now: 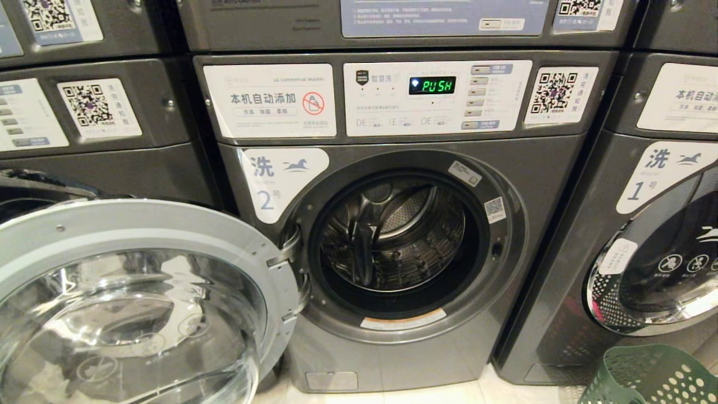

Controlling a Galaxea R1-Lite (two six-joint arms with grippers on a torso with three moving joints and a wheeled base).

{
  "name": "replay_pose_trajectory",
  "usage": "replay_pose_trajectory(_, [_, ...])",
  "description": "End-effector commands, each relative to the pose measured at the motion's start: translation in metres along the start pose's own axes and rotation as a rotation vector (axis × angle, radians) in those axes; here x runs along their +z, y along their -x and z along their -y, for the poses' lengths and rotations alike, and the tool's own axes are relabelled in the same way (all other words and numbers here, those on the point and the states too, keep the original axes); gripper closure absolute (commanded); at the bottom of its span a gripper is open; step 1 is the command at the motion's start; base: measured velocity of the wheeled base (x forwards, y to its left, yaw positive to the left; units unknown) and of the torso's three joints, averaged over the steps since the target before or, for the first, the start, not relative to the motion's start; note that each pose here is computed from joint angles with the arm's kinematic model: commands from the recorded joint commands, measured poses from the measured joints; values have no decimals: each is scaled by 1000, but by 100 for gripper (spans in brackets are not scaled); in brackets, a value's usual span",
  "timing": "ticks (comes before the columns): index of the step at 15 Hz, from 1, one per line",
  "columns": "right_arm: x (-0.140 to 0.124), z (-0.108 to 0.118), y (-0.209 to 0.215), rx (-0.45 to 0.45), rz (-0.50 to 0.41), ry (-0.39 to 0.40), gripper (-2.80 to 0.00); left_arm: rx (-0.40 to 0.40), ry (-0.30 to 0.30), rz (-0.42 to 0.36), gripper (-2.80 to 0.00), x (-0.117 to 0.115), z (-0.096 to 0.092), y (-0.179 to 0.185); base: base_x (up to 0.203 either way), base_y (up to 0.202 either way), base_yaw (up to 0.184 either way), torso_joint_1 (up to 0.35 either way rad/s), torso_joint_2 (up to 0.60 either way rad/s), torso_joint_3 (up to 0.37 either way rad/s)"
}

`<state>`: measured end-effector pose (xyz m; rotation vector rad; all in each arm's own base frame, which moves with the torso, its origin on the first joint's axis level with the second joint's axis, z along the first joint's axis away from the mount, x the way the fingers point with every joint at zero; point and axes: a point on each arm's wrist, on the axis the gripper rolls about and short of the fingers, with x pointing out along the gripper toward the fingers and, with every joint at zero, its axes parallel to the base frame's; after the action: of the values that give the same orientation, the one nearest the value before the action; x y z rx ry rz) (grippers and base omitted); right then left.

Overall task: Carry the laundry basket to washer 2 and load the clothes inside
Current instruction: Place the clothes into the washing machine

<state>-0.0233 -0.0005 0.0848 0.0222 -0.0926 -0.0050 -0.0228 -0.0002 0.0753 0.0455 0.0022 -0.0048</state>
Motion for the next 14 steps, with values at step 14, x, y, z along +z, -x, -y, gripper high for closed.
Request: replay_pose_trajectory(14, [-10,0,-2,1,-34,0,0,2,6,-1,0,0,0,0,0,-122,1,2,1,2])
